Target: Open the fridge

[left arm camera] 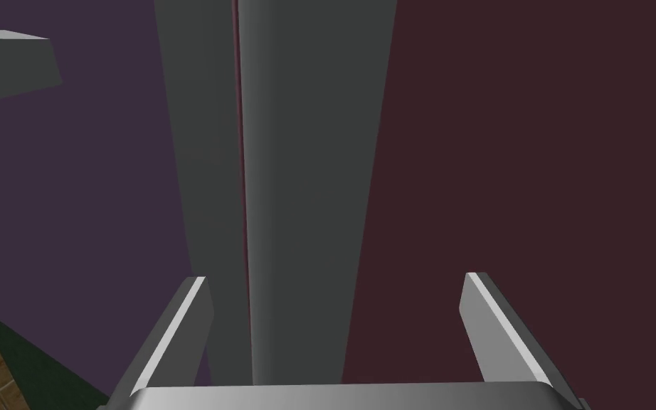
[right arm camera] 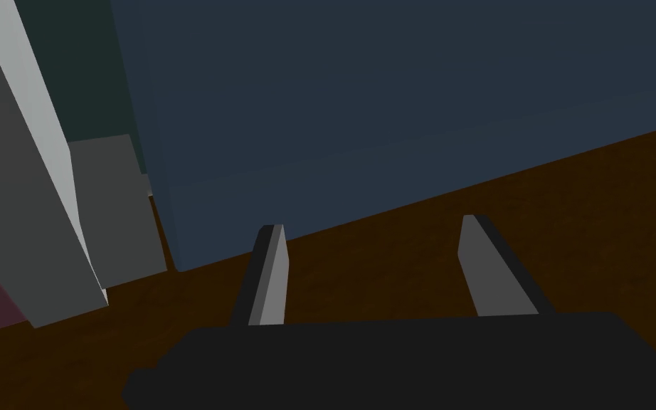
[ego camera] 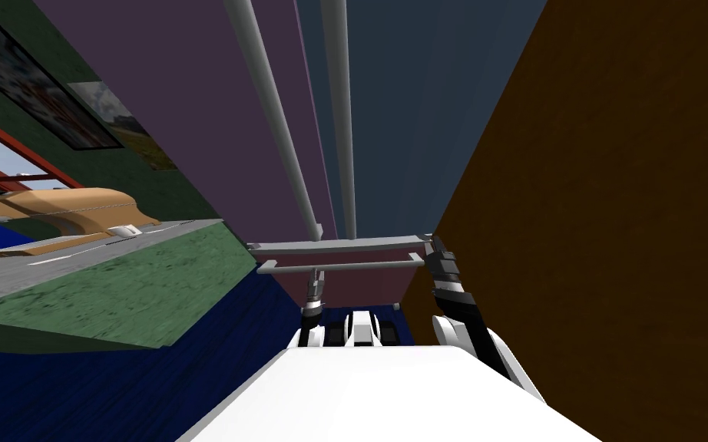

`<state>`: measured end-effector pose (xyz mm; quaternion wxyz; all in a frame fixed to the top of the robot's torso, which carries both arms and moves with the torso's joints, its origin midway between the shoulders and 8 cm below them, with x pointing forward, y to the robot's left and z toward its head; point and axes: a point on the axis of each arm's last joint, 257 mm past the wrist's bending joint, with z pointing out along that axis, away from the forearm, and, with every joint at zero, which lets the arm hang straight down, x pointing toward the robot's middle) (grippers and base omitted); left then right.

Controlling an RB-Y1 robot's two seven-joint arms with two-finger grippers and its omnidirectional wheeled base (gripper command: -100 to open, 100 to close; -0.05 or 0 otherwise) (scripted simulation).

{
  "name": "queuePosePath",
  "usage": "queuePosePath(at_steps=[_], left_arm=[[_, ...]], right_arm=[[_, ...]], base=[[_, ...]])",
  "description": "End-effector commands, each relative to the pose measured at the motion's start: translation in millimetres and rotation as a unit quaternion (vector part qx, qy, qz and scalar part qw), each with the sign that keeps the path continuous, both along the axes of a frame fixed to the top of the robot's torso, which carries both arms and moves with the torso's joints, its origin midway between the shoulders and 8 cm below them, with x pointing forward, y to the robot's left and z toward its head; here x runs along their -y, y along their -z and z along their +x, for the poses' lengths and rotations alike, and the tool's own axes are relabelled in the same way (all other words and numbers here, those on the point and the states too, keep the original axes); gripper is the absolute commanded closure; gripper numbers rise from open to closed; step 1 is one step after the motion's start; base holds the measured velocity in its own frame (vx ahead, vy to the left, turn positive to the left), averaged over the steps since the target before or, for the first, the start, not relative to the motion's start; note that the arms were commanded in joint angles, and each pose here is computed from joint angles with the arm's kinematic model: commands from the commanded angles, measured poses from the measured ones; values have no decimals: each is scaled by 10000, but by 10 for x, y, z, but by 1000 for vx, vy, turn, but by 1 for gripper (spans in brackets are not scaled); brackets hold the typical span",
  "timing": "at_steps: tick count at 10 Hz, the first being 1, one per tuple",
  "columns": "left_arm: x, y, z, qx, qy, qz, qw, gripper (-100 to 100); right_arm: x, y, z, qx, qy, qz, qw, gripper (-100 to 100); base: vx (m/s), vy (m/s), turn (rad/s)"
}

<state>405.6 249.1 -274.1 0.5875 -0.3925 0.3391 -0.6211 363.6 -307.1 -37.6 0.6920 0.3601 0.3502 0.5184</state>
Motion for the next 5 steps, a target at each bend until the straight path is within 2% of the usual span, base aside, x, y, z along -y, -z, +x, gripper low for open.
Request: queuePosePath(at_steps=[1,2,3,5], left_arm=[[11,-71,166,-1,18,2,10000,-100],[11,-69,121,9,15,4,10000,-100],[0,-10,39,-1,2,1,10000,100],[-10,48,-90,-1,-14,-1,10000,100]], right_arm=[[0,0,0,0,0,0,10000,0],[0,0,0,0,0,0,10000,0],[0,0,0,0,0,0,10000,0],[0,0,0,0,0,0,10000,0]], base=[[-22,-2,14],[-8,-1,0],[13,4,-14],[26,8,-17]])
